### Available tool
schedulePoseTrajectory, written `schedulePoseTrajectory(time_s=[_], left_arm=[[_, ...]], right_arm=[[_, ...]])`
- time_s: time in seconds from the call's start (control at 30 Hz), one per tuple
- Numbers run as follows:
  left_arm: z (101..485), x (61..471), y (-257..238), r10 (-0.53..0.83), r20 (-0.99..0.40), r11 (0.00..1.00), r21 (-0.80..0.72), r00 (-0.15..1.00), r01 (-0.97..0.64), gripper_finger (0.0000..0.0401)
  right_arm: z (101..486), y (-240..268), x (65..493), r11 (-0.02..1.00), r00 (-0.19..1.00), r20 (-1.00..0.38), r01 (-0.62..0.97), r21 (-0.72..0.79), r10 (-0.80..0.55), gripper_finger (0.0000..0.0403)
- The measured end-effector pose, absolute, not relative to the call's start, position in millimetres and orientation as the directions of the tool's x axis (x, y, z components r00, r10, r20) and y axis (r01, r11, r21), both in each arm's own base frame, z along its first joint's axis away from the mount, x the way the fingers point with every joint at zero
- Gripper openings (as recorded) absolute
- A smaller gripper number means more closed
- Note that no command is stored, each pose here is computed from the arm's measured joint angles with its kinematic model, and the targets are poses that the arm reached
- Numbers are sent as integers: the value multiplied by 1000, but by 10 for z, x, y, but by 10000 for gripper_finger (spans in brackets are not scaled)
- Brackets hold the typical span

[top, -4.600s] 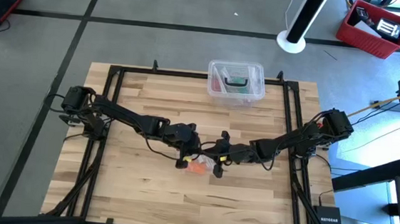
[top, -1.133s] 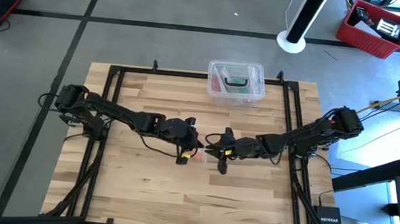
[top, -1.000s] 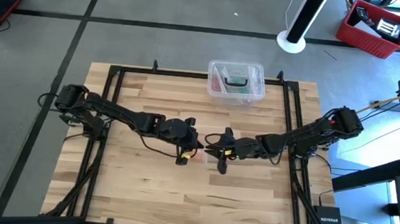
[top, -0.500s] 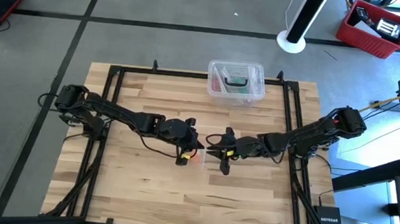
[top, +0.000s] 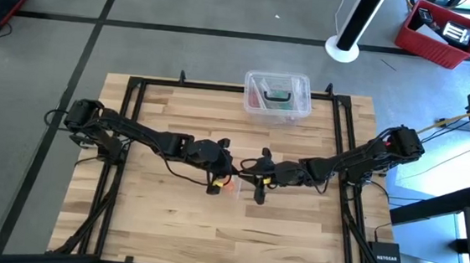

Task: Roll bandage
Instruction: Close the zip bag

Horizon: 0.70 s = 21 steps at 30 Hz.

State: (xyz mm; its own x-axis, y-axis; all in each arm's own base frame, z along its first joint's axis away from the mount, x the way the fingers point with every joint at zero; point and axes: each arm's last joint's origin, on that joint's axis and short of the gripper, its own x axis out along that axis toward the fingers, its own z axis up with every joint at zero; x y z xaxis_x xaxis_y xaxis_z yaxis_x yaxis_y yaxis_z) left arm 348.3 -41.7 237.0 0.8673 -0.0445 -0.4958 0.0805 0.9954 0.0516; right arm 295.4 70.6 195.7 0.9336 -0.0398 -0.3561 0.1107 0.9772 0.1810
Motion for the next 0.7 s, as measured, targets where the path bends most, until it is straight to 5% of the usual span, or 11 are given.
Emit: schedulePoseTrajectory(time_s=[0.3,0.7], left_arm=[[2366,3485,-411,-40,-493,997,41,869,69,0],[2373,3497,-362,-4,-483,999,45,876,29,0]], right_arm=[[1940,700,2944,982,926,-374,117,146,-54,7],[1720,734,3026,969,907,-422,122,214,-21,27]])
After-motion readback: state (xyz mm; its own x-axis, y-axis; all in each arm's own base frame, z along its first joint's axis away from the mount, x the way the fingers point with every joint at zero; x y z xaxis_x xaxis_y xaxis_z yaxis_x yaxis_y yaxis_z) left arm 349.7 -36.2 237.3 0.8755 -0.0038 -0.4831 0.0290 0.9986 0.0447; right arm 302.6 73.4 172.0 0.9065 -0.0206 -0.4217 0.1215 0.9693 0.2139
